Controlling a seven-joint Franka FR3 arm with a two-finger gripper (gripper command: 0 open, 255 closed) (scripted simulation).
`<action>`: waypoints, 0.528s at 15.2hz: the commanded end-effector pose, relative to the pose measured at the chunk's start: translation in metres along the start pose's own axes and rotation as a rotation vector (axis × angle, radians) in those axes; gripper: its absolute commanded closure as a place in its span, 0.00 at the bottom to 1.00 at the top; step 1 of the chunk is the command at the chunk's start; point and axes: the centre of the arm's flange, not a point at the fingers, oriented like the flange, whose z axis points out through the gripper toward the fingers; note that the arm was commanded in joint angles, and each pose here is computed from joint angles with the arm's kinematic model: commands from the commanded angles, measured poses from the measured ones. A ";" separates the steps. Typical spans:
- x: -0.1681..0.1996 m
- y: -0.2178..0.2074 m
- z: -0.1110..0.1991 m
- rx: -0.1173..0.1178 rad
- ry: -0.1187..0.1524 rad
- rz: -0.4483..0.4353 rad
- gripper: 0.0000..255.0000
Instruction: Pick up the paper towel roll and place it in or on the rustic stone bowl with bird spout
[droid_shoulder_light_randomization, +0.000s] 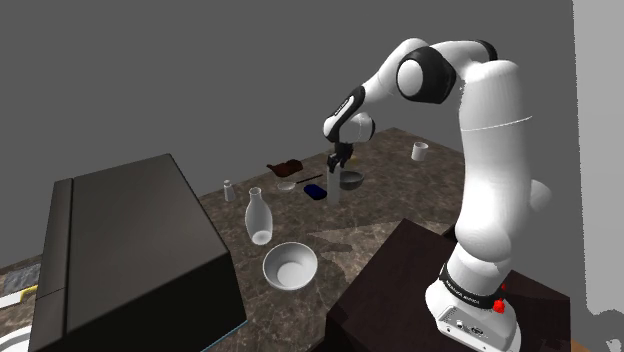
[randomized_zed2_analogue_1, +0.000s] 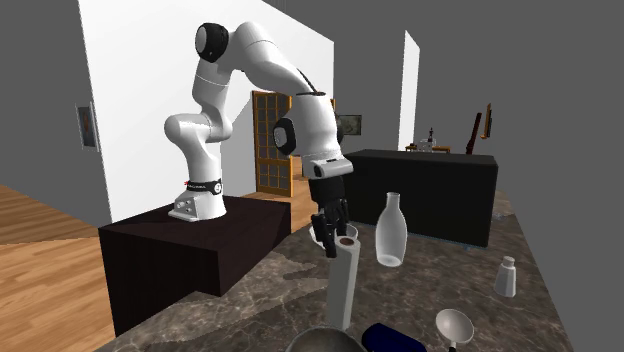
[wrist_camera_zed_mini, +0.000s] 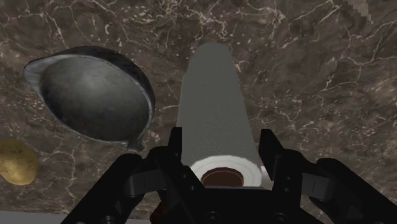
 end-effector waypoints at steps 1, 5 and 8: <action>0.002 0.000 -0.011 0.000 0.000 0.000 1.00; 0.006 0.000 -0.031 0.000 0.000 0.000 1.00; 0.009 0.000 -0.047 0.000 0.000 0.000 1.00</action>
